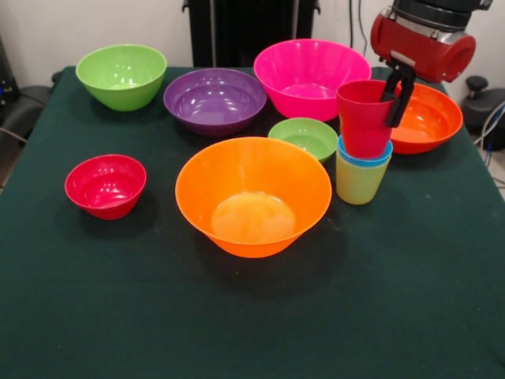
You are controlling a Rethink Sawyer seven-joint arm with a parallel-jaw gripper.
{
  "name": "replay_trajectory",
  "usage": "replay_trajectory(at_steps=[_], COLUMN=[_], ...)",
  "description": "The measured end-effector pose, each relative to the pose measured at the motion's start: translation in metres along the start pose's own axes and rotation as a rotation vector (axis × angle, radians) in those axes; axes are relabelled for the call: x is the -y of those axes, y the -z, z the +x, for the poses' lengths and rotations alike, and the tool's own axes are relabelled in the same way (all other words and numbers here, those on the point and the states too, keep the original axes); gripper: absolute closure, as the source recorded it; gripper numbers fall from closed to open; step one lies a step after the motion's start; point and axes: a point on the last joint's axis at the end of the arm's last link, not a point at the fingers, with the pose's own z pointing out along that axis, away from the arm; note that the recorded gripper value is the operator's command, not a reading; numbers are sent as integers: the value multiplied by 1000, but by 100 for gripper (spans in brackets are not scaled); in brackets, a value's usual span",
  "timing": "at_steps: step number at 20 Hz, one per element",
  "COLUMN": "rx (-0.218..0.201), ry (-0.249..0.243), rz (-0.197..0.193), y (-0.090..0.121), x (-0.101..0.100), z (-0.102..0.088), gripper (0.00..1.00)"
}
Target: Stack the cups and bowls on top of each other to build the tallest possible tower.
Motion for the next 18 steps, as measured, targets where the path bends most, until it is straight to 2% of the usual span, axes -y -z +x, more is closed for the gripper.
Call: replay_trajectory(at_steps=[7,18], rx=[-11,-14], ry=[-1,0], rz=[20,19], y=[-5,-5], x=[10,9], z=[5,6], gripper=[100,100])
